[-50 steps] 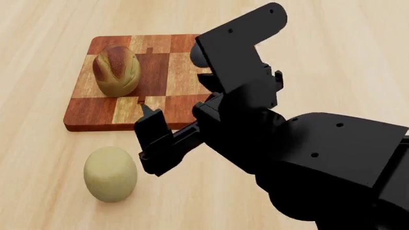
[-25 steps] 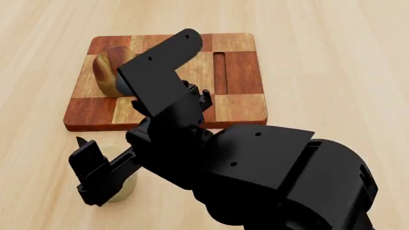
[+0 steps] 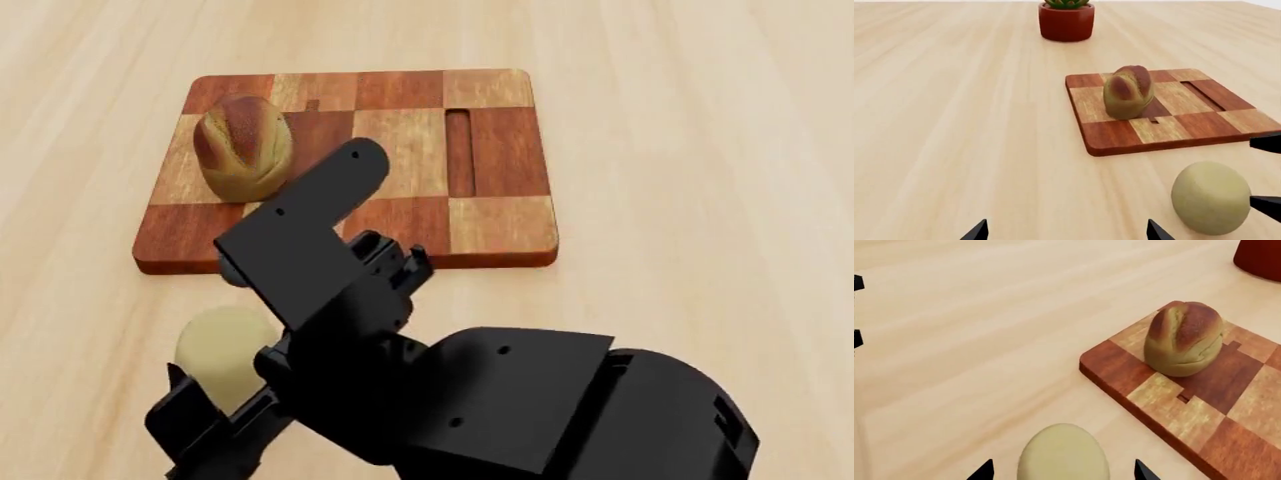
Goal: Place the bread and cheese on the cutting board.
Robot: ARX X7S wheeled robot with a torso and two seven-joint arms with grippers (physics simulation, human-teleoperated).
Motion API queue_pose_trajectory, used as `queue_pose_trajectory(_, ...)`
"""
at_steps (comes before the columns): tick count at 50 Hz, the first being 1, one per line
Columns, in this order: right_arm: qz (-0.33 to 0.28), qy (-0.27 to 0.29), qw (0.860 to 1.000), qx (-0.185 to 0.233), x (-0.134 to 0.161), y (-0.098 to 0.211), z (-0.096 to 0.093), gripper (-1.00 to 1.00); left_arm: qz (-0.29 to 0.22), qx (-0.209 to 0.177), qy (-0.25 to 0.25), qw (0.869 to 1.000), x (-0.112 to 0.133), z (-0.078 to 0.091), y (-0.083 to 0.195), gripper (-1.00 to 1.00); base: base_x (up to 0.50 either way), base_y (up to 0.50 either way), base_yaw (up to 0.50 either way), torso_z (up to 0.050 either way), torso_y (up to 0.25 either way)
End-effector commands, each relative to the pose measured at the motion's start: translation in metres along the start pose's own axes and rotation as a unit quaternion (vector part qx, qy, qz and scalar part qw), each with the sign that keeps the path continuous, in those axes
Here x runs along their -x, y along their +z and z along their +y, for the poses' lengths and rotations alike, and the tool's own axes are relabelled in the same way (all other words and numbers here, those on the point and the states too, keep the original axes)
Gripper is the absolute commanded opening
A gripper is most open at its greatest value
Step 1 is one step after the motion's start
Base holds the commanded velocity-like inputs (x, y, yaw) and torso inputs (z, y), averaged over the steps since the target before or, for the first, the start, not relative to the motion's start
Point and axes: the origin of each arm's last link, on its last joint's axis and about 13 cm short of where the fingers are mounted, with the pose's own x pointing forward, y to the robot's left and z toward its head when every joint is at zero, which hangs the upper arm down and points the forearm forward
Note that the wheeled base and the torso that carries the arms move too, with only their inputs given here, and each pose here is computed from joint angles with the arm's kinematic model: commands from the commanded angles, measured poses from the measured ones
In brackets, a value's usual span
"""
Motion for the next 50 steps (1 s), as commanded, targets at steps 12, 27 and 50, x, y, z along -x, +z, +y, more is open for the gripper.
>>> queue_pose_trajectory(12,0.025,0.012,1.000,0.006,-0.018,-0.021,0.001,1.00,-0.010,-0.003,-0.008,1.000,0.002,0.001,0.001,1.00,0.00,0.00,0.00,0.000,0.000)
queue_pose_trajectory(27,0.035,0.018,0.999,0.007,-0.029,-0.029,-0.001,1.00,-0.011,-0.002,-0.006,1.000,0.004,0.002,0.000,1.00,0.00,0.00,0.00,0.000,0.000)
queue_pose_trajectory(50,0.028,0.032,0.999,0.030,-0.035,-0.026,0.002,-1.00,-0.010,-0.005,-0.005,1.000,0.007,0.004,-0.003,1.00,0.00,0.00,0.00,0.000,0.000)
